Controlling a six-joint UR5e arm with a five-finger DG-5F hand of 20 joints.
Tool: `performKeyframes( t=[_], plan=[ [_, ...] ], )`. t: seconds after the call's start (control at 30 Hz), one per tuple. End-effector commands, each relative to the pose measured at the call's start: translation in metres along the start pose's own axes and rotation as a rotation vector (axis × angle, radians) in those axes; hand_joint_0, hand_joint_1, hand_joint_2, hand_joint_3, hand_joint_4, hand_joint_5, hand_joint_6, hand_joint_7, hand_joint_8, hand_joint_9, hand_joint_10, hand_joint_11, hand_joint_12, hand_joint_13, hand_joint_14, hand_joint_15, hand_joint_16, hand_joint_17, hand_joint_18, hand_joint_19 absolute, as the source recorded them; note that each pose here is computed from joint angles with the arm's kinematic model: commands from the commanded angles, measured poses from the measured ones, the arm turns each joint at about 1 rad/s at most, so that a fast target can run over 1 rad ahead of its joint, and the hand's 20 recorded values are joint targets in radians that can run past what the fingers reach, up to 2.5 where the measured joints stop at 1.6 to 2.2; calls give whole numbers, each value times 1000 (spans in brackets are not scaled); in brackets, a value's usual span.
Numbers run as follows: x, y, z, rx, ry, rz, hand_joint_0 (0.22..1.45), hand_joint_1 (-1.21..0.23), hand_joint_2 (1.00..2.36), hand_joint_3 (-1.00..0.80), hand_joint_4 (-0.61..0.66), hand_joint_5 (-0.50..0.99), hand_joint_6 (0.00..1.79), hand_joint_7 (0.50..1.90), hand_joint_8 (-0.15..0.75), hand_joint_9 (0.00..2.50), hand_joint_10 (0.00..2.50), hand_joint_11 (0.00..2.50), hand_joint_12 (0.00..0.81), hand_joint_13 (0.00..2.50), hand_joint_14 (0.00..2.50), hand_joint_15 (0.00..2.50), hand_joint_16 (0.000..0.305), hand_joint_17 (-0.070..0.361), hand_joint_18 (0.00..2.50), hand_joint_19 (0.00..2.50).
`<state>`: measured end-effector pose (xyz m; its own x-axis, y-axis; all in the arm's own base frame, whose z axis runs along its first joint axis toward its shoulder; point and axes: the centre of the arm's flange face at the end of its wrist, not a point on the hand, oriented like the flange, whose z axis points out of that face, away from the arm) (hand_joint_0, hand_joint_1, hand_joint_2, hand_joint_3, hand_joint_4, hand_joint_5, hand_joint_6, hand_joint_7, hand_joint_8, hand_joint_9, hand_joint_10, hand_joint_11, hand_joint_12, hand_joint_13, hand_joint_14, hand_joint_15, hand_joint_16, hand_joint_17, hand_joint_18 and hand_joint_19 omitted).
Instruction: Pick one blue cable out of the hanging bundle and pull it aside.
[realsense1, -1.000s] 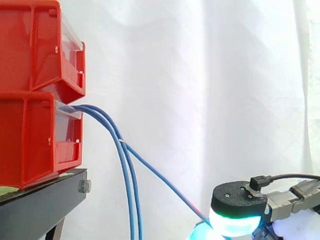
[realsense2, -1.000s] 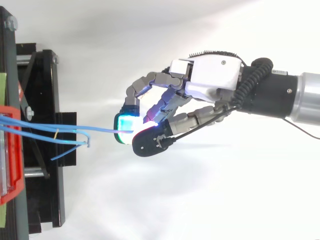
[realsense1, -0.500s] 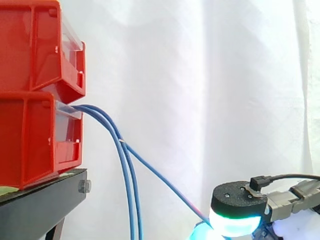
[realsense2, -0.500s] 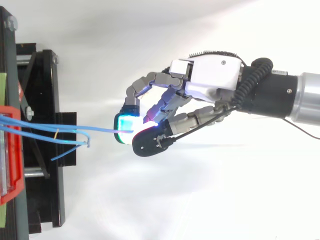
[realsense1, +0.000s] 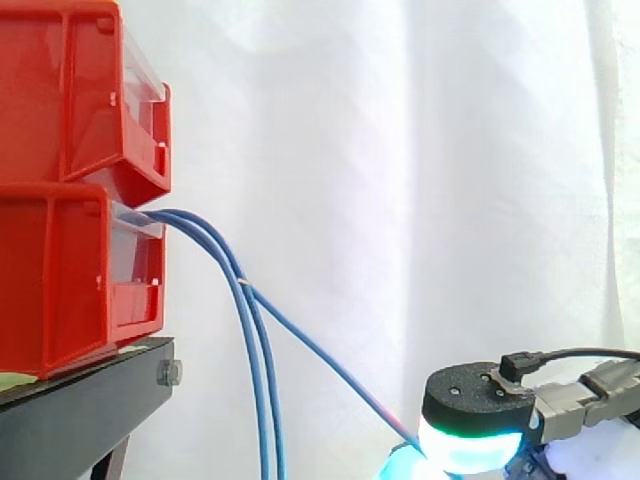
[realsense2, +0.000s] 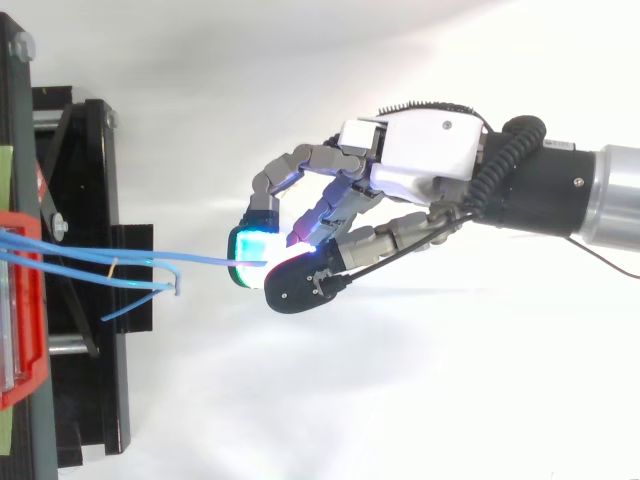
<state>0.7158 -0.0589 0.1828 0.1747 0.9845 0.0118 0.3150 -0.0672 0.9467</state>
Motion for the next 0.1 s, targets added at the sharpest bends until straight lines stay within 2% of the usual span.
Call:
performKeyframes(
  t=[0.0, 0.07],
  plan=[
    [1, 0, 0, 0, 1, 0, 561, -847, 1117, -53, -182, -5, 860, 1052, 313, 992, 9, 296, 367, 803, 13, 380, 56, 127, 781, 393],
    [1, 0, 0, 0, 1, 0, 561, -847, 1116, -51, -181, -5, 860, 1050, 314, 993, 9, 297, 366, 804, 13, 384, 56, 127, 781, 394]
  ],
)
